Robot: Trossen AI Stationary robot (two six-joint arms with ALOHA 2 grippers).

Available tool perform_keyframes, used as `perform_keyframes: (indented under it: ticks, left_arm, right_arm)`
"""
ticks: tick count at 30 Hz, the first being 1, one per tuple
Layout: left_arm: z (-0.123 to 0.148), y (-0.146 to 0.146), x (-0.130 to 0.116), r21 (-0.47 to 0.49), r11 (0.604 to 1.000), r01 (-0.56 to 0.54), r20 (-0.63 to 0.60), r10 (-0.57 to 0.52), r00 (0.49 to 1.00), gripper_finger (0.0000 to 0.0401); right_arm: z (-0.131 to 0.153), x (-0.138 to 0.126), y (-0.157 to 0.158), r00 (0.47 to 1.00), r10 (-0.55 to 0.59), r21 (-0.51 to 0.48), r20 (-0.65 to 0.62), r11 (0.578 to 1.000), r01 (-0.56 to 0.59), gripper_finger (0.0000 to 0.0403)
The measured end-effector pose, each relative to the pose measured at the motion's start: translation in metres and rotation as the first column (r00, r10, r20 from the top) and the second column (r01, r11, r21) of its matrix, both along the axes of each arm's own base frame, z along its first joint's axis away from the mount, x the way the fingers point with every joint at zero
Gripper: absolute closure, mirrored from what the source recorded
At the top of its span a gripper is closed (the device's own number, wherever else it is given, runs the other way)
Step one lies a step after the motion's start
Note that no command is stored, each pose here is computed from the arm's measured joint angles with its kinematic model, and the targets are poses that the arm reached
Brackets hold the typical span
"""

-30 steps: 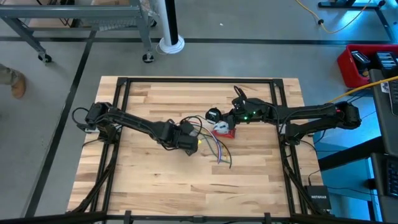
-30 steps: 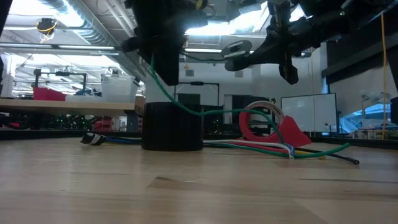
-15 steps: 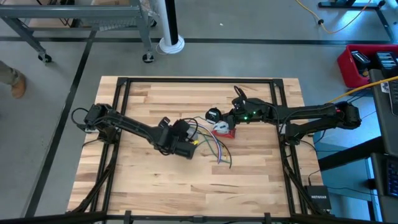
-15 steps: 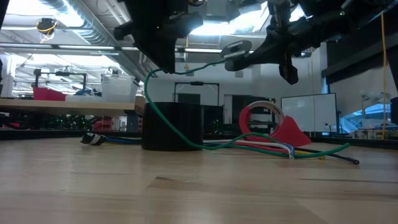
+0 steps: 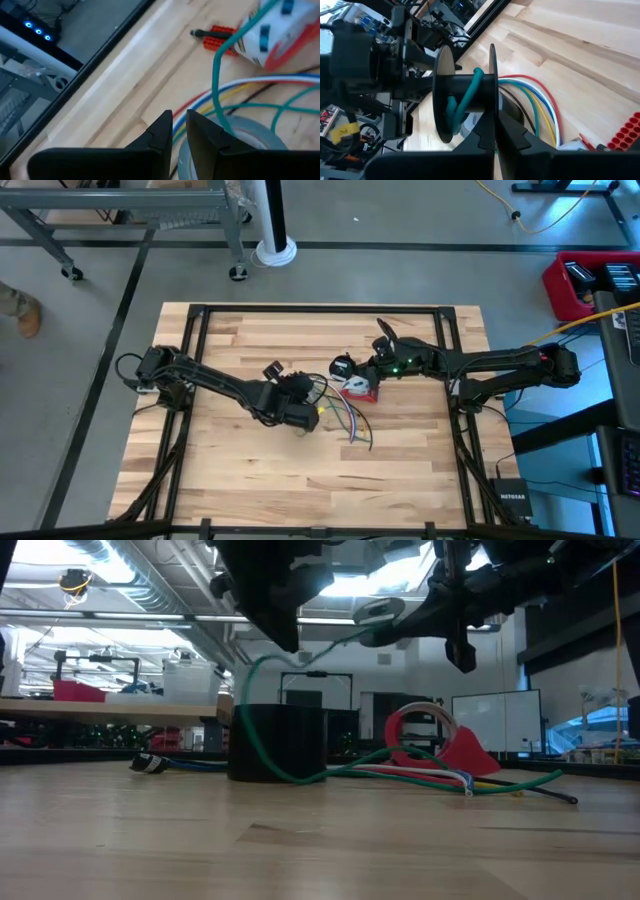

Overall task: Coil cords
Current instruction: Coil the green wire into the spool

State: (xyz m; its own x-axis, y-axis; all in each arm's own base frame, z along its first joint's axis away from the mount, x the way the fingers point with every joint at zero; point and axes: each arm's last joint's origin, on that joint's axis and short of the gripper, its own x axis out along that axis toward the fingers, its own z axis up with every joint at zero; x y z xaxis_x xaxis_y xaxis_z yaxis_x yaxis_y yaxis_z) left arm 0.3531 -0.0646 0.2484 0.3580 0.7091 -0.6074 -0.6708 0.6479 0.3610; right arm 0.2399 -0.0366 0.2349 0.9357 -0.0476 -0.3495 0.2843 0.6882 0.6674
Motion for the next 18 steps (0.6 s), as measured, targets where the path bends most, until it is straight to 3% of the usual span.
perform_keyframes:
  ticks: [10, 18]
  left_arm:
    - [0.0003, 0.0043, 0.0053, -0.056, 0.998, 0.002, 0.034, 0.000, 0.999, 0.0352]
    - [-0.0030, 0.0091, 0.0076, -0.273, 0.962, -0.023, 0.056, 0.039, 0.998, 0.0352]
  right_arm:
    - [0.0007, 0.0002, 0.0000, 1.000, 0.001, -0.004, 0.007, 1.000, -0.001, 0.0400]
    - [0.0007, 0.0003, 0.0000, 1.000, 0.003, -0.010, 0.008, 1.000, -0.003, 0.0400]
